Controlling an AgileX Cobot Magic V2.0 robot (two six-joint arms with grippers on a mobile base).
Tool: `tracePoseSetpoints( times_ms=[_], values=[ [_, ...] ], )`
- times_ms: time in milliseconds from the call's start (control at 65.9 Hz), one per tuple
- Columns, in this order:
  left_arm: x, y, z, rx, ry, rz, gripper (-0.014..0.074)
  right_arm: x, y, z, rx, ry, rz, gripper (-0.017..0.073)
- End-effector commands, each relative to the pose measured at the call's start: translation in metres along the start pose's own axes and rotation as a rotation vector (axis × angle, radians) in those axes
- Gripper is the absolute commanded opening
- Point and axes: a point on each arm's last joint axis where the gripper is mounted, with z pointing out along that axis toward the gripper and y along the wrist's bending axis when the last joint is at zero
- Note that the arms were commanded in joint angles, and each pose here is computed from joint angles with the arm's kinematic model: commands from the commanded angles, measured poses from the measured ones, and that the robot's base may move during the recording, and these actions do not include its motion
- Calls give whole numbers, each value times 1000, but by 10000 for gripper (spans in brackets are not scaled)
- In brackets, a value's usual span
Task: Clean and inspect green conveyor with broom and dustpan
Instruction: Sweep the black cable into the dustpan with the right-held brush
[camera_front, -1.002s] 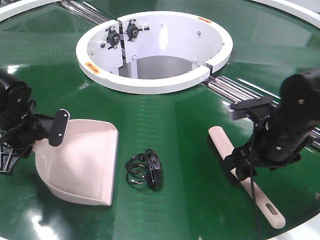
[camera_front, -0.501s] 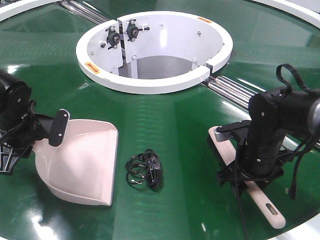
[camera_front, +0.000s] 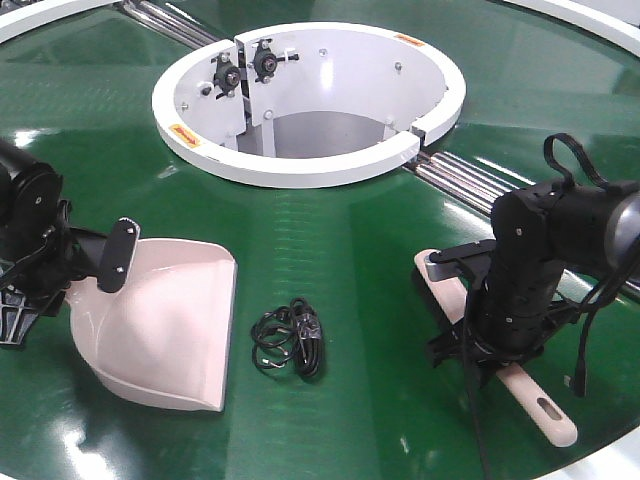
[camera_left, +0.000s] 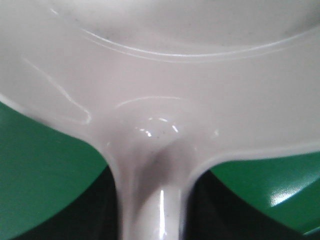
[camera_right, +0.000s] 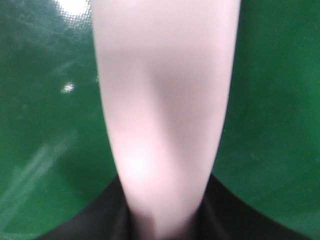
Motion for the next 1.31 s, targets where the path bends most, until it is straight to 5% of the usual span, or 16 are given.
tracePoseSetpoints(
  times_ms=[0, 592, 956, 1290],
  values=[
    [3, 2, -17, -53, -1, 7, -7, -1, 3, -20, 2, -67, 15, -9],
    [3, 2, -17, -53, -1, 7, -7, -18, 85, -71, 8, -71, 27, -5],
    [3, 2, -17, -53, -1, 7, -7, -28, 130, -35, -13, 54, 26, -5],
    [3, 2, -17, -53, -1, 7, -7, -34, 179, -24, -135, 101, -77, -5]
  ],
)
